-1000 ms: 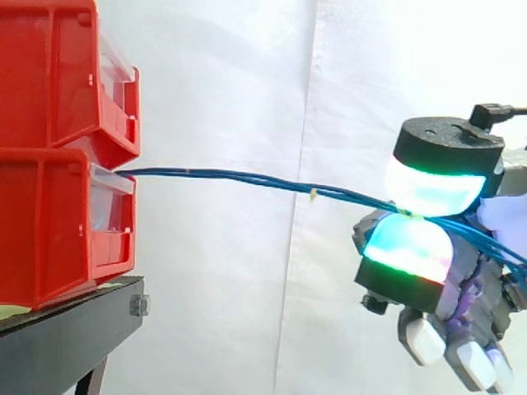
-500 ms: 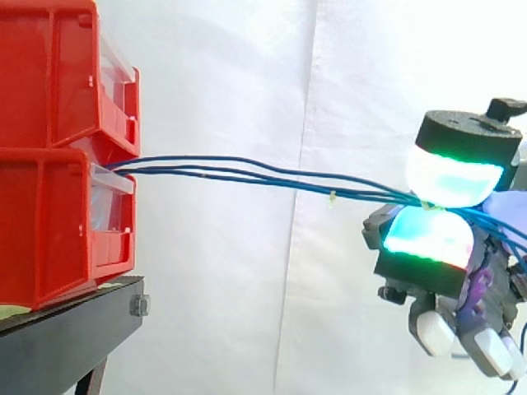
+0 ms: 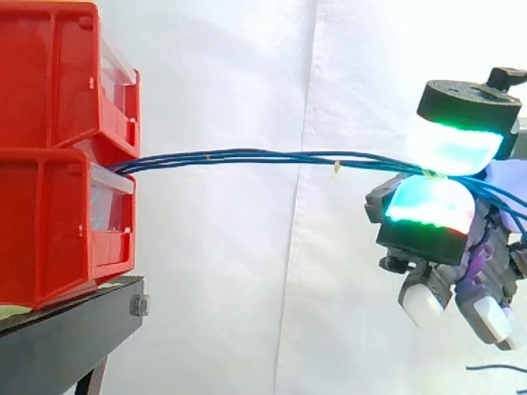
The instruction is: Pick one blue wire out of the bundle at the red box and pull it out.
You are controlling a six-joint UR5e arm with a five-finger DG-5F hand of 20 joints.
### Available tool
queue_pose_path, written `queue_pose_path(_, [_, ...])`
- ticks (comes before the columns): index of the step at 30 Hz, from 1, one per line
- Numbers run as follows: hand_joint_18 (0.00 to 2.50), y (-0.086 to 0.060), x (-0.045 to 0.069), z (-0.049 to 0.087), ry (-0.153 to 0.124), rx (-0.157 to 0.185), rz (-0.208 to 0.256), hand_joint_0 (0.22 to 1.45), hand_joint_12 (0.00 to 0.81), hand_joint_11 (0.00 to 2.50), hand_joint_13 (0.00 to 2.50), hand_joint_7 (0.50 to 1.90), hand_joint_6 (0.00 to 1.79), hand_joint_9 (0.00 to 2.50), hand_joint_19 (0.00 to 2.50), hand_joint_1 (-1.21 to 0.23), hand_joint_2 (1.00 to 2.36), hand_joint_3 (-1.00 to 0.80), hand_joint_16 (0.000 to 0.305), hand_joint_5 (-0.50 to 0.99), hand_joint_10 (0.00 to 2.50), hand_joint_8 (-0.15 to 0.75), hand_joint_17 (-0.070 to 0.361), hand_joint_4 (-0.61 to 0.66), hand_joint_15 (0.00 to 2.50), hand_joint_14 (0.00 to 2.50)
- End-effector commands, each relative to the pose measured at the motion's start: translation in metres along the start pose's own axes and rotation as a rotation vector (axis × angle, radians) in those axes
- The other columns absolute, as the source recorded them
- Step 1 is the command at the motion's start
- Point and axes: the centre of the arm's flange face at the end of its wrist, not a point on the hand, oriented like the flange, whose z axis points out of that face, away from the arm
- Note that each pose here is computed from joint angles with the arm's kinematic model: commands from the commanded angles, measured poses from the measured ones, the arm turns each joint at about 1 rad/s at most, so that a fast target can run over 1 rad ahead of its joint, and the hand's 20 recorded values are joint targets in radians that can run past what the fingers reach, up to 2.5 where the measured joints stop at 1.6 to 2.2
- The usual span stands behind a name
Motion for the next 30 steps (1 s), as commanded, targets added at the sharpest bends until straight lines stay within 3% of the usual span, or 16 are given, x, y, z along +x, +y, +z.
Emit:
queue_pose_path(1, [0.95,0.0018,-0.0003,0.0002,-0.001,-0.003,0.001,0.64,0.385,0.00,1.07,1.35,0.91,0.86,0.47,-0.82,1.01,-0.21,0.053,-0.16,0.00,0.257,0.120,0.05,0.37,0.01])
queue_pose_path(6, [0.91,0.0017,-0.0002,0.0008,-0.001,-0.003,0.010,0.68,0.380,0.00,1.00,1.24,0.94,0.74,0.43,-0.82,1.01,-0.18,0.052,-0.18,0.00,0.252,0.117,-0.03,0.35,0.01])
queue_pose_path(8, [0.88,0.0018,-0.0003,0.0002,-0.001,-0.003,0.021,0.72,0.371,0.00,0.98,1.30,0.94,0.69,0.43,-0.83,1.01,-0.20,0.049,-0.20,0.00,0.240,0.110,-0.04,0.35,0.01])
queue_pose_path(9, [0.88,0.0019,0.0000,0.0002,0.002,-0.004,0.038,0.75,0.367,0.00,0.97,1.34,0.94,0.69,0.43,-0.84,1.01,-0.22,0.047,-0.20,0.00,0.238,0.107,-0.05,0.35,0.01])
queue_pose_path(11, [0.88,0.0020,0.0006,0.0001,0.008,-0.005,0.053,0.80,0.353,0.00,0.97,1.26,0.94,0.71,0.42,-0.83,1.01,-0.37,0.046,-0.21,0.00,0.214,0.104,-0.11,0.34,0.01])
queue_pose_path(13, [0.91,0.0016,0.0020,-0.0005,0.024,-0.001,0.064,0.79,0.340,0.00,0.99,1.22,0.92,0.75,0.39,-0.85,1.00,-0.49,0.045,-0.20,0.00,0.182,0.102,-0.15,0.32,0.01])
queue_pose_path(21, [0.93,-0.0009,0.0043,-0.0036,0.054,0.026,0.088,0.67,0.308,0.00,1.01,1.12,0.87,0.79,0.38,-0.88,1.00,-0.50,0.043,-0.16,0.00,0.128,0.097,-0.18,0.26,0.01])
queue_pose_path(27, [0.92,-0.0012,0.0024,-0.0040,0.055,0.031,0.088,0.64,0.301,0.00,1.00,1.09,0.87,0.78,0.41,-0.88,1.01,-0.41,0.043,-0.15,0.00,0.106,0.098,-0.28,0.25,0.01])
queue_pose_path(30, [0.92,-0.0022,0.0015,-0.0041,0.053,0.032,0.088,0.68,0.319,0.00,1.00,1.07,0.89,0.74,0.40,-0.86,1.01,-0.40,0.044,-0.16,0.00,0.117,0.099,-0.31,0.26,0.01])
